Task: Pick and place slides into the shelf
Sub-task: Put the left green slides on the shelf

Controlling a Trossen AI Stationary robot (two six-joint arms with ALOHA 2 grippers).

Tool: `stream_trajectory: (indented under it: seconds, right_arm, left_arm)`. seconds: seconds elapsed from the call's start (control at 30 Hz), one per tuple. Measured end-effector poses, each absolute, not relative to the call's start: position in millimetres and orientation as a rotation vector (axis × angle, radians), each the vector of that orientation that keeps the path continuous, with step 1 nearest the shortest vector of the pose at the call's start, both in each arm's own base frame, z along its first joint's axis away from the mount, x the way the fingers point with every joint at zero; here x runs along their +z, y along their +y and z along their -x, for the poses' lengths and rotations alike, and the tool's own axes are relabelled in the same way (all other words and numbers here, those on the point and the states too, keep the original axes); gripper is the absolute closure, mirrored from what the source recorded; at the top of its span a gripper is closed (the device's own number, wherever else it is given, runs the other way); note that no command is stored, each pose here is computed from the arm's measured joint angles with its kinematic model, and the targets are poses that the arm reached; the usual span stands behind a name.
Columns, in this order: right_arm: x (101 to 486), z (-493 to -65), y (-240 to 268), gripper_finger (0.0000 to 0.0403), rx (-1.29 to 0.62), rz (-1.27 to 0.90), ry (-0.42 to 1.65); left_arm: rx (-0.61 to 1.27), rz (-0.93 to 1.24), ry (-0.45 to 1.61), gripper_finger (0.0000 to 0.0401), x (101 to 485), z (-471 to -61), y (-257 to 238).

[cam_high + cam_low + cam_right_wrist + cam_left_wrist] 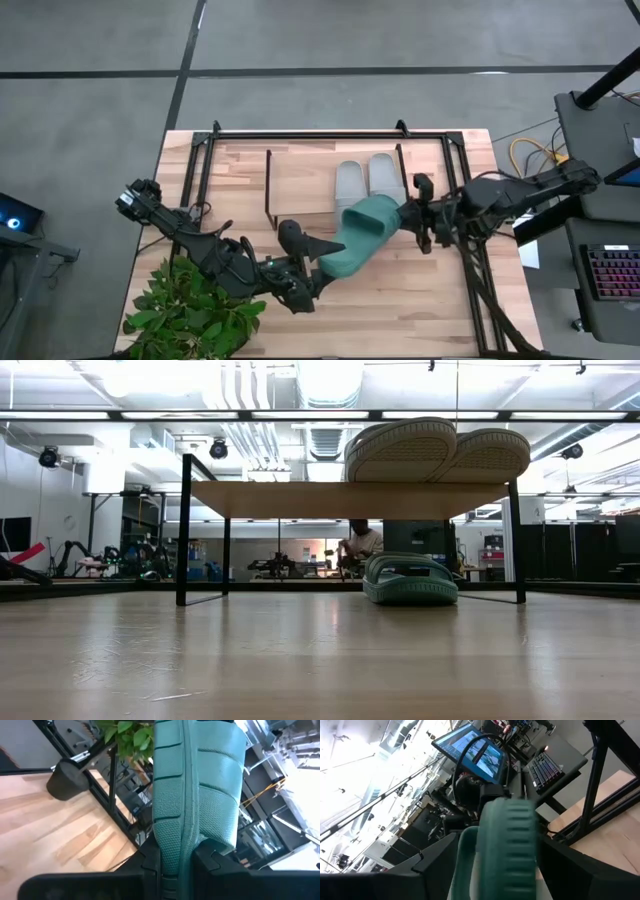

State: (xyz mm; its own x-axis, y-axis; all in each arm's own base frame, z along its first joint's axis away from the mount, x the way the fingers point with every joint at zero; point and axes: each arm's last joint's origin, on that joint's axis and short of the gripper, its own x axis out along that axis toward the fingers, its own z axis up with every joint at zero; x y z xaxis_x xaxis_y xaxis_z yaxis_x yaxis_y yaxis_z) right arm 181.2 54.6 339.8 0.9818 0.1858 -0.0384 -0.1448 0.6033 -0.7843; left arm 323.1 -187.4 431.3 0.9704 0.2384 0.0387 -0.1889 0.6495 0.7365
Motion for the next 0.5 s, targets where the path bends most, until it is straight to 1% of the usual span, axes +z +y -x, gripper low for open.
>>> stream_trajectory:
  seconds: [0.13,0.23,0.37,0.5]
  right_arm:
    - [338.9,-186.6,54.2,0.036,0.189,0.911,-0.04]
    - [342.0,-187.2,54.1,0.036,0.184,0.912,-0.04]
    - [350.9,-186.8,54.3,0.036,0.177,0.894,-0.064]
    - [352.7,-189.2,55.1,0.036,0.182,0.892,-0.063]
  left_arm:
    - [0.237,-0.835,0.07,0.0163,430.4,-323.2,-187.5]
    - [0.24,-0.853,0.097,0.0186,427.8,-323.3,-186.9]
    - [0.256,-0.862,0.117,0.024,426.4,-324.5,-184.2]
    - [0.264,-0.864,0.118,0.0316,426.8,-326.0,-181.6]
